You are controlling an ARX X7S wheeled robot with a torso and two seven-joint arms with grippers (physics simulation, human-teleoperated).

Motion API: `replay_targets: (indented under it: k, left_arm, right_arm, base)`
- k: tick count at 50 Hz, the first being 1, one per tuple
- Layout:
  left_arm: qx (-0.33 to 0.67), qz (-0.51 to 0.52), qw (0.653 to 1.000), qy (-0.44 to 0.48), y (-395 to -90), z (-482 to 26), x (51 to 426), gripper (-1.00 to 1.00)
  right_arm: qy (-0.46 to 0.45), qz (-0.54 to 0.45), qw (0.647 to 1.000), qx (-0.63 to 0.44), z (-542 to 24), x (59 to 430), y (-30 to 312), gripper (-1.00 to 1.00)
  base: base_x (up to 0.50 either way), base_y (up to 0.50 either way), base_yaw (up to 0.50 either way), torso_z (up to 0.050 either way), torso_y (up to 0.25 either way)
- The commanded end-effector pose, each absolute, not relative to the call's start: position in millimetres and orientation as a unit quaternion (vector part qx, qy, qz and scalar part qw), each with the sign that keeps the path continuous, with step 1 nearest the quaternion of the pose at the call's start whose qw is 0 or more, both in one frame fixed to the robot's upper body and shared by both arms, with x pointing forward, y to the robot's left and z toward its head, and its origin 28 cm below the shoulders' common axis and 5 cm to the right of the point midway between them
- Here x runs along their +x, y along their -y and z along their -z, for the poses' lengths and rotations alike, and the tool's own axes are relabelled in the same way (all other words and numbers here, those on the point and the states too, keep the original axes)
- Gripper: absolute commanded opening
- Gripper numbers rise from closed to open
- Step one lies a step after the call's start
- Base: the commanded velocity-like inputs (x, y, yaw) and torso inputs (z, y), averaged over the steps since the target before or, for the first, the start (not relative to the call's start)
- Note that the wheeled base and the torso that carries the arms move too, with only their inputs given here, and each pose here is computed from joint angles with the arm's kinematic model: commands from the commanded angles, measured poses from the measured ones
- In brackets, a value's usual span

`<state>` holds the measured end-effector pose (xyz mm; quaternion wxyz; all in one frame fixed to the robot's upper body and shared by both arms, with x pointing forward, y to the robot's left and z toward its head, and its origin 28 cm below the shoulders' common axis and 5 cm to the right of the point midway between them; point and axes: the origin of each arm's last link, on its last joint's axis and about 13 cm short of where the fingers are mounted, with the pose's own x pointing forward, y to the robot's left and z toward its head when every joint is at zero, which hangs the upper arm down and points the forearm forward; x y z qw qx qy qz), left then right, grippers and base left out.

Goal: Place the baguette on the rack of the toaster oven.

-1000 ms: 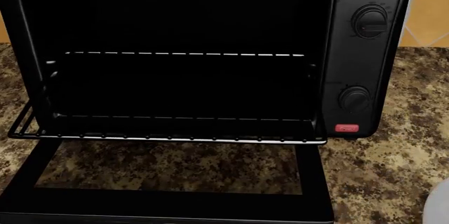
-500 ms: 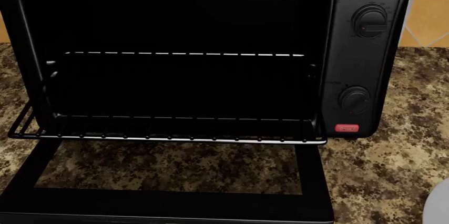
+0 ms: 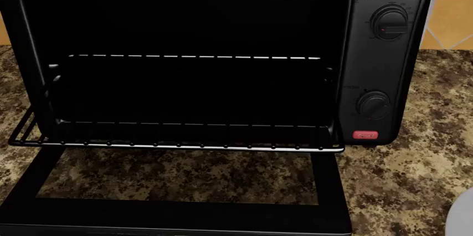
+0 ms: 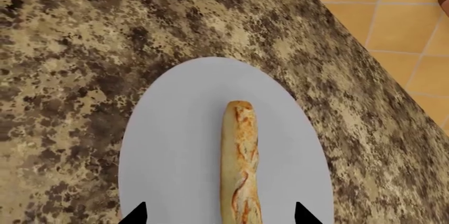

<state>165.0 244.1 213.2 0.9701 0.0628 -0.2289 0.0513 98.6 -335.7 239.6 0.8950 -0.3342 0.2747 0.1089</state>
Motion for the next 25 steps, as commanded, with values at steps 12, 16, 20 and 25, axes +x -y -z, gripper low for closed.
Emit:
replay_targets:
  k: [12,16,20,25]
  left_arm:
    - [0.069,-0.049,0.971,0.224,-243,-212,167,1.00]
    - [0.071,-0.049,0.971,0.223,-243,-212,167,1.00]
    - [0.073,-0.049,0.971,0.221,-243,-211,167,1.00]
    - [0.074,-0.048,0.971,0.222,-243,-211,167,1.00]
  right_arm:
    - [-0.281,-0.154,0.902,-0.291,-242,108,356,1.00]
    - [-0.287,-0.151,0.897,-0.299,-239,109,360,1.00]
    - [-0.291,-0.158,0.895,-0.301,-240,109,364,1.00]
    - [-0.297,-0.150,0.894,-0.301,-240,112,373,1.00]
  base:
    - [0.00,0.00,0.00,0.000,0.000]
    - [0.00,0.00,0.00,0.000,0.000]
    - [0.00,0.00,0.00,0.000,0.000]
    - [0.00,0.00,0.00,0.000,0.000]
